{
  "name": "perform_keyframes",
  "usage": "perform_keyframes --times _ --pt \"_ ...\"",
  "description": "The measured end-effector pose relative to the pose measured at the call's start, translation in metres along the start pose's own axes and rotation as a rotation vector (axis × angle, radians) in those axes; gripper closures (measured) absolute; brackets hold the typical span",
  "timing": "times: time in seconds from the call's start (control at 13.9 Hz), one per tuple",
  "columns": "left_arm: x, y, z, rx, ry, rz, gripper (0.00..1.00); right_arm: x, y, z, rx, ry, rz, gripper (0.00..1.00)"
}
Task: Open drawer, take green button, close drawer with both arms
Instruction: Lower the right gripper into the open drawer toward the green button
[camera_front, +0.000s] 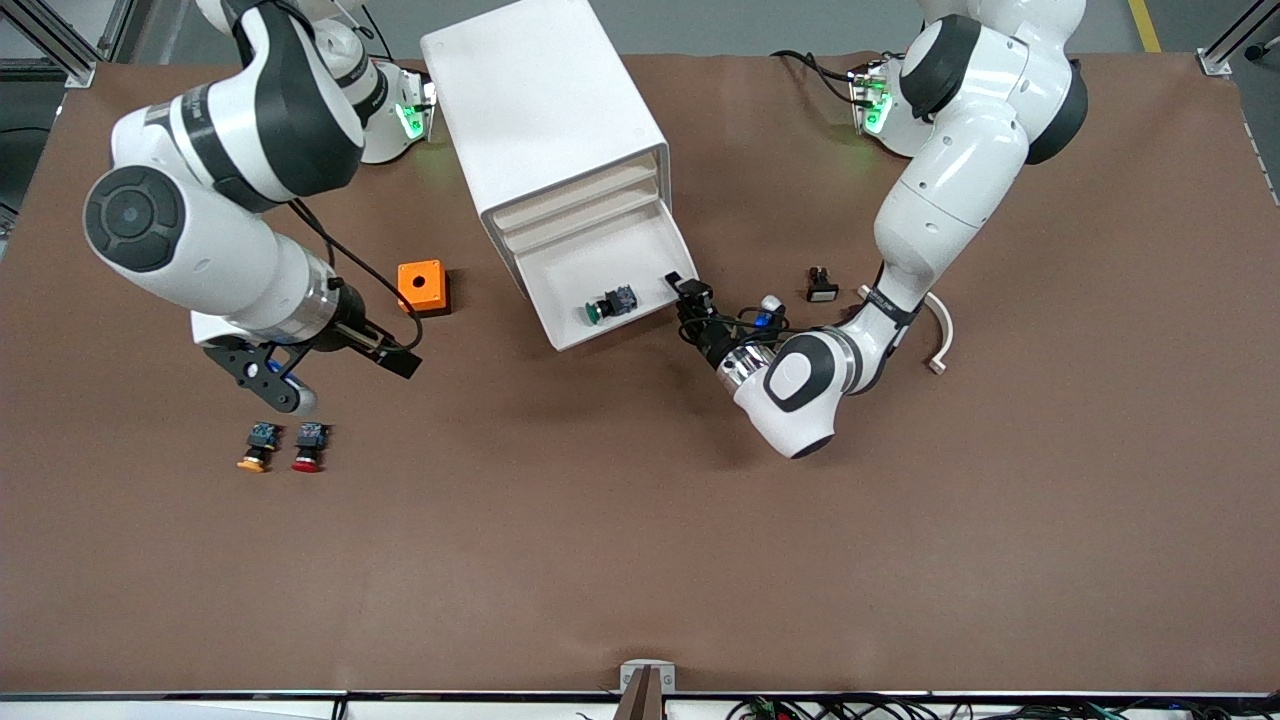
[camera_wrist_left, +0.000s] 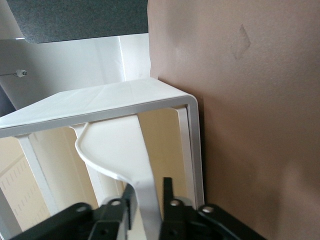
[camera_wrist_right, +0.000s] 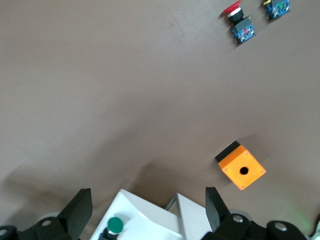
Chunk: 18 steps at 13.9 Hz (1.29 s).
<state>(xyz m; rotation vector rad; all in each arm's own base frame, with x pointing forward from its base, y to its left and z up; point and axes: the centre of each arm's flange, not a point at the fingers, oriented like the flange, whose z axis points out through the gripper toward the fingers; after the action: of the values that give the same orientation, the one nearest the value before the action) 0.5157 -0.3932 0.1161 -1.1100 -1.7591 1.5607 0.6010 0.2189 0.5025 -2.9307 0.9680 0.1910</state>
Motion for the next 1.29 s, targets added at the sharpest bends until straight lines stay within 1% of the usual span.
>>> perform_keyframes --times 0.07,0.14,0.22,0.29,0.43,0.5,0.72,0.86,0.93,1.01,1.15,1.29 --pt "0.001 0.001 -0.004 -0.006 -0.004 0.013 0.55 -0.006 -0.006 0.000 0.013 0.007 0.023 0.00" --pt "0.000 0.000 -0.009 -0.014 -0.010 0.049 0.46 -0.013 -0.013 -0.001 0.030 0.017 0.054 0.00" --pt "-0.002 -0.002 -0.015 -0.021 -0.017 0.102 0.34 -0.020 -0.021 -0.002 0.051 0.029 0.087 0.00" --pt "-0.004 -0.005 -0.021 -0.030 -0.023 0.162 0.25 -0.030 -0.031 -0.002 0.075 0.040 0.125 0.00" --pt "-0.009 -0.011 -0.033 -0.050 -0.034 0.291 0.02 -0.058 -0.052 0.002 0.114 0.053 0.193 0.00" --pt "-0.012 -0.014 -0.039 -0.063 -0.038 0.371 0.00 -0.069 -0.061 0.009 0.121 0.053 0.215 0.00" --pt "-0.021 -0.031 -0.072 -0.133 -0.047 0.625 0.00 -0.089 -0.080 0.045 0.143 0.059 0.255 0.00" --pt "-0.023 -0.043 -0.098 -0.184 -0.052 0.741 0.00 -0.103 -0.087 0.069 0.146 0.060 0.267 0.00" --pt "-0.021 -0.045 -0.109 -0.211 -0.041 0.794 0.00 -0.112 -0.089 0.077 0.142 0.058 0.267 0.00" --pt "-0.018 -0.047 -0.118 -0.237 -0.017 0.852 0.00 -0.120 -0.091 0.083 0.134 0.055 0.266 0.00" --pt "-0.017 -0.059 -0.130 -0.286 0.062 0.970 0.00 -0.130 -0.090 0.098 0.116 0.051 0.259 0.00" --pt "-0.023 -0.083 -0.145 -0.372 0.150 1.082 0.00 -0.142 -0.090 0.121 0.114 0.054 0.243 0.00"
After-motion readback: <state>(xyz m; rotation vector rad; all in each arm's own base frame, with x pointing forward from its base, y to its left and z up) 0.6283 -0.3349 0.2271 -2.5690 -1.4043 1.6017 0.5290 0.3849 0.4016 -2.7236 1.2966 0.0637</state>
